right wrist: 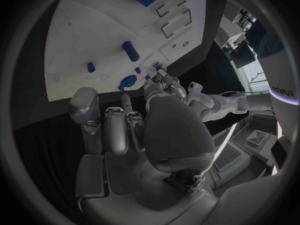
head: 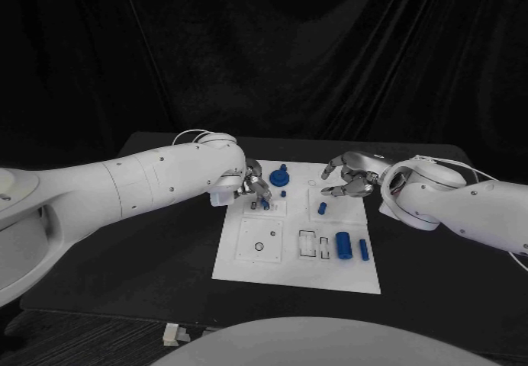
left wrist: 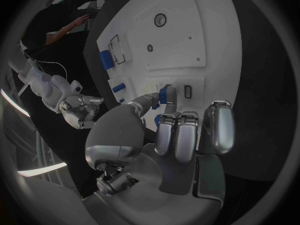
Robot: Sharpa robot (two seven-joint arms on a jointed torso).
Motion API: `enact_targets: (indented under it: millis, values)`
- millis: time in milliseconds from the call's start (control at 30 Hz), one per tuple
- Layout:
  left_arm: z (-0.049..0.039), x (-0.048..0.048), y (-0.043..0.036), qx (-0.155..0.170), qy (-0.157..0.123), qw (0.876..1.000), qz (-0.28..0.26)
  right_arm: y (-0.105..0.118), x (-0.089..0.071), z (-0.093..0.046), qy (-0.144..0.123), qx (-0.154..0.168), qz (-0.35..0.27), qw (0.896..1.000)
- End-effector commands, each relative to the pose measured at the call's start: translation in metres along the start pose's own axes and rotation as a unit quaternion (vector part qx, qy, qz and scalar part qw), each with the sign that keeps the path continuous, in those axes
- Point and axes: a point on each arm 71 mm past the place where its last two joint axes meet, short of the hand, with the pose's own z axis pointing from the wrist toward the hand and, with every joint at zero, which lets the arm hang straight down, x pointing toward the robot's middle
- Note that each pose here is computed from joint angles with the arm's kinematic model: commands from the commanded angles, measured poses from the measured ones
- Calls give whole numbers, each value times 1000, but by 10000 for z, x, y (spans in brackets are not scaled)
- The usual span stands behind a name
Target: Assemble the parts on the task board
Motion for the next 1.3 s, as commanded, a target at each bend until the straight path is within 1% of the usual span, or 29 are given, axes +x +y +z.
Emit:
enact_targets:
  millis: [33,233,433,633,1300]
  values:
    - [-20,-45,-27,9,-50,999,14,-21,25,-6,4,8,0,1000]
    - [-33,-25,-38,13,-51,998,25,-29,56,-8,6,9,2,1000]
    - [-35,-16,-32,17,-50,998,28,-38,71,-10,6,9,2,1000]
    - [-21,-26,-3,17,-52,998,26,-48,73,-11,6,10,6,1000]
    - [15,36,50,15,-40,999,26,-47,89,-3,8,10,8,1000]
